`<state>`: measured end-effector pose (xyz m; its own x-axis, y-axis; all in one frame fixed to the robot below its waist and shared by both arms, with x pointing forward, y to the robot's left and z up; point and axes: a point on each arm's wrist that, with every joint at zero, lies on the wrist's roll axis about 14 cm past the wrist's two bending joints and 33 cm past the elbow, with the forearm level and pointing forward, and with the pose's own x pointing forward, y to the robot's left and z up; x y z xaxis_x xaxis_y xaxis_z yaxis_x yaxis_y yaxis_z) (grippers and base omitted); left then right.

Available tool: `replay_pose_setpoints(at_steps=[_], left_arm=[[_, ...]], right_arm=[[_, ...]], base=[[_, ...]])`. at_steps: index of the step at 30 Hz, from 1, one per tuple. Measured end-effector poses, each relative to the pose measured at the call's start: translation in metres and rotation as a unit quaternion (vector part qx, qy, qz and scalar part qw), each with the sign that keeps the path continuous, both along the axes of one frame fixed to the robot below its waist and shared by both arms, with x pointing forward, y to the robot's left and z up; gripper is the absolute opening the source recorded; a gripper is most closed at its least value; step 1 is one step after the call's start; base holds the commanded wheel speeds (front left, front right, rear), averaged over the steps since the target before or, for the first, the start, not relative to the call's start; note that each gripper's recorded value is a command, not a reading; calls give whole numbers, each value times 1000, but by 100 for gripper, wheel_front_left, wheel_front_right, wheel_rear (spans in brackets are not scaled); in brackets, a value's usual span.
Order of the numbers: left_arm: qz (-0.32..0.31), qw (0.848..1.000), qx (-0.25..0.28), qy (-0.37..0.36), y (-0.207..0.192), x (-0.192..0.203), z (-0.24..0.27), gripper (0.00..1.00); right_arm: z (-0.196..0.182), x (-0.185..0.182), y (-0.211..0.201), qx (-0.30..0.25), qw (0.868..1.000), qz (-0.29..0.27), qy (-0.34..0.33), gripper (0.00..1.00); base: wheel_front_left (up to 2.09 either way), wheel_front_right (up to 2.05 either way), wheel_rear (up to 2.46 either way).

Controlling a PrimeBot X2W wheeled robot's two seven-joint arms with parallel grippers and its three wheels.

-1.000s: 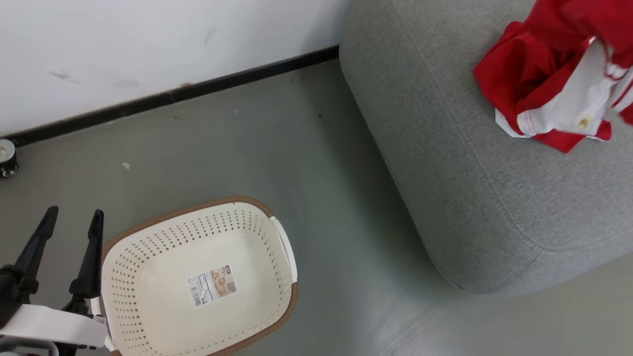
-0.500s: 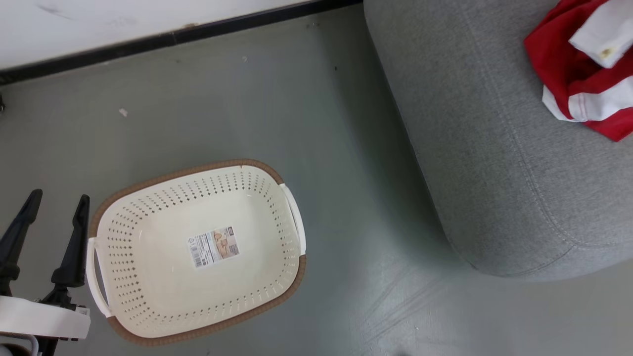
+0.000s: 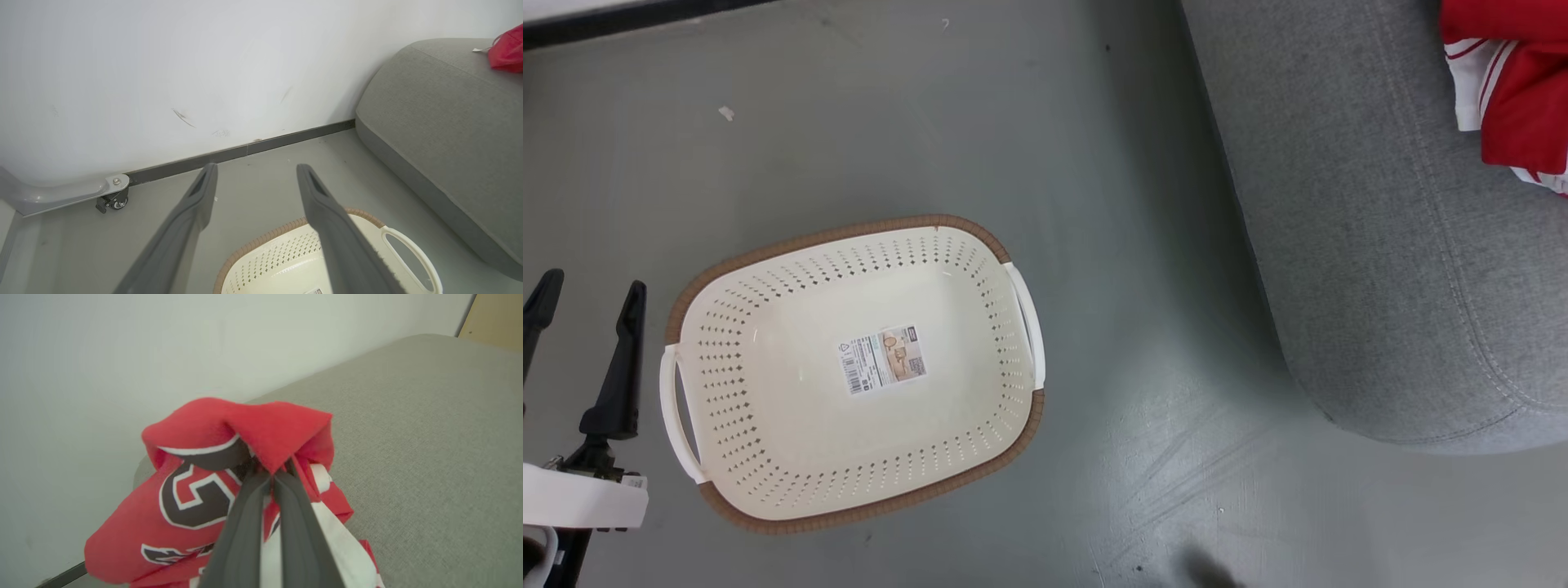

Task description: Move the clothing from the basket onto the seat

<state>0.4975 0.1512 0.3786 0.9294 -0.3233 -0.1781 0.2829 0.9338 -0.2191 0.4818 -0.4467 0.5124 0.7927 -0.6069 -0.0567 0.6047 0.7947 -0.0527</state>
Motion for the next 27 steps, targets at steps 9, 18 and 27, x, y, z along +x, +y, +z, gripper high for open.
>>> replay_pose_setpoints(at_steps=[9,18,27], left_arm=[[-2,1000,3,3,3,8,-10,100],[0,1000,2,7,4,12,-19,100],[5,1000,3,3,6,14,-17,100]], right_arm=[[-60,-12,3,56,997,-28,50,0],[-67,-13,2,44,996,-35,63,49],[-52,-24,2,8,998,-41,45,100]], base=[[0,0,0],[0,0,0],[0,0,0]])
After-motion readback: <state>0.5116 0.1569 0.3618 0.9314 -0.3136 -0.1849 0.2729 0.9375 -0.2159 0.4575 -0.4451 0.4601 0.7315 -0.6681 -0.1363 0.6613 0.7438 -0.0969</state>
